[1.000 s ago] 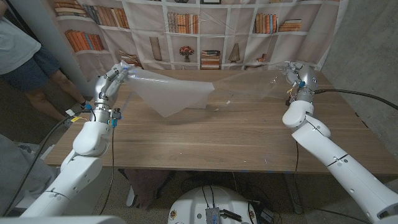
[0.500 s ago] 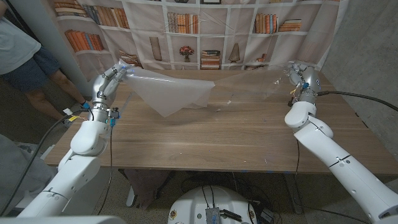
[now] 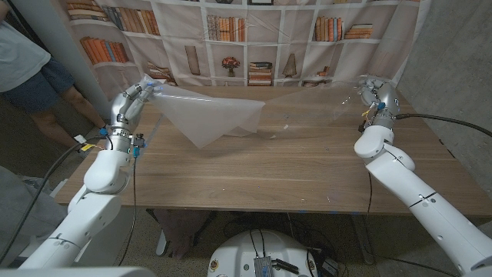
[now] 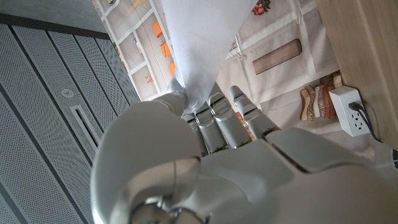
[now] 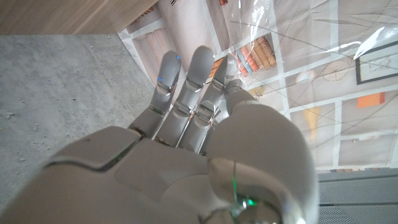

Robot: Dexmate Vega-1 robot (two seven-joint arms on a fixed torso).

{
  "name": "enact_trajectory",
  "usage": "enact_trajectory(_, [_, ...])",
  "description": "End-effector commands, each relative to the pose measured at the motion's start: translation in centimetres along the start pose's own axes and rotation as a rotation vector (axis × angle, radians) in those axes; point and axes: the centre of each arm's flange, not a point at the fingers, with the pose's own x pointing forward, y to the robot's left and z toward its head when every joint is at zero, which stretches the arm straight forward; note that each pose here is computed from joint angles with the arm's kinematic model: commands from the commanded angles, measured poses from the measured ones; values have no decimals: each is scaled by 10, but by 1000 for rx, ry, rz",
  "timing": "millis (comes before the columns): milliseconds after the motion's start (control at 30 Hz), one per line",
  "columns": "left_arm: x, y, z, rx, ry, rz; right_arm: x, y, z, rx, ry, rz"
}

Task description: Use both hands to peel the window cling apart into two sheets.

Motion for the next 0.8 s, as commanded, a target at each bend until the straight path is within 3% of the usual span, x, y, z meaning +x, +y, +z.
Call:
enact_trajectory(33, [-7,16,7,38,-10,47,-1,-4,0,8,2,-4])
enact_trajectory(333, [-11,31,13,52,-19,94,-2,-6,0,12,2,-9])
enact_trajectory(800, [-13,28,9,42,-5,79,-5,-4,0,19,-7,0])
